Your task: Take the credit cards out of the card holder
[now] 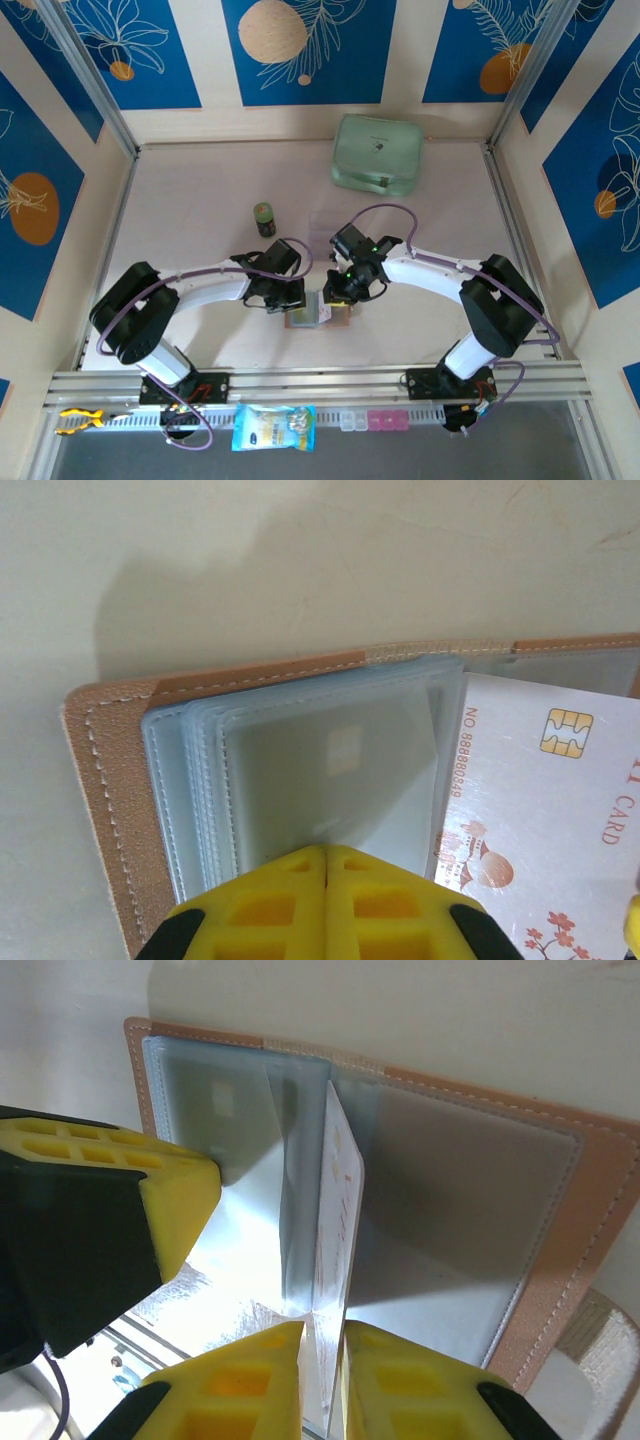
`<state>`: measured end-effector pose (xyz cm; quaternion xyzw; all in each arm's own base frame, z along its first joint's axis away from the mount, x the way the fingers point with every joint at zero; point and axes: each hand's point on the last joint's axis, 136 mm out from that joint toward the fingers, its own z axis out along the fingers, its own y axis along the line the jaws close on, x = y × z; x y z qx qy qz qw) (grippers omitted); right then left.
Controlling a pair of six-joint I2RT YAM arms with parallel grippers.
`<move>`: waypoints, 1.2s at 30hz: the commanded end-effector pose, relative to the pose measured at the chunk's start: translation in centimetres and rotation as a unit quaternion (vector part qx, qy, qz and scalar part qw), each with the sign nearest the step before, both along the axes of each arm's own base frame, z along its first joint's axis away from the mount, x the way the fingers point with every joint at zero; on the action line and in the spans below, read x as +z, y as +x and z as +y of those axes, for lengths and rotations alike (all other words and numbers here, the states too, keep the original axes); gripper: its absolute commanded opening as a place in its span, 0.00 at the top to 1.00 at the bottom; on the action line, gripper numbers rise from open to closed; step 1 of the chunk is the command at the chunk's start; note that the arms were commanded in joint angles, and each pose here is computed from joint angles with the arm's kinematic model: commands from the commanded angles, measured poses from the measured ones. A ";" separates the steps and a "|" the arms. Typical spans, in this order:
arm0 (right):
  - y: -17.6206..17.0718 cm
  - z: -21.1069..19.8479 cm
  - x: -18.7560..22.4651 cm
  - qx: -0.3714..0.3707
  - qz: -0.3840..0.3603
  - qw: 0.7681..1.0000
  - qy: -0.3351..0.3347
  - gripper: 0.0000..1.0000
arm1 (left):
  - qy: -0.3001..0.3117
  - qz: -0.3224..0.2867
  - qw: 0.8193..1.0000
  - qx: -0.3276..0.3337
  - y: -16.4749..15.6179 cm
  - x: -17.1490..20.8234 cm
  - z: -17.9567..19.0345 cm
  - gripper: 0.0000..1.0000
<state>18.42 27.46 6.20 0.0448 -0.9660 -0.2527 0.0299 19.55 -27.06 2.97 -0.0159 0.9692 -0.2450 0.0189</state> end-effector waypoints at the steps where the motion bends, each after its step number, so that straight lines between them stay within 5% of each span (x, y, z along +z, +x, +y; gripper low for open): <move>1: -1.0 0.5 -0.1 -0.001 0.023 1.000 0.003 0.83 | 0.032 0.005 0.999 -0.001 -0.5 -0.6 1.1 0.95; 20: -0.9 -0.6 -0.6 -0.004 0.019 0.999 -0.030 1.00 | 0.011 -0.030 0.999 0.005 0.7 2.9 0.5 0.89; 36: -0.2 -1.9 0.0 -0.005 0.019 0.999 -0.039 1.00 | 0.017 -0.045 0.999 0.011 0.9 3.7 1.0 0.88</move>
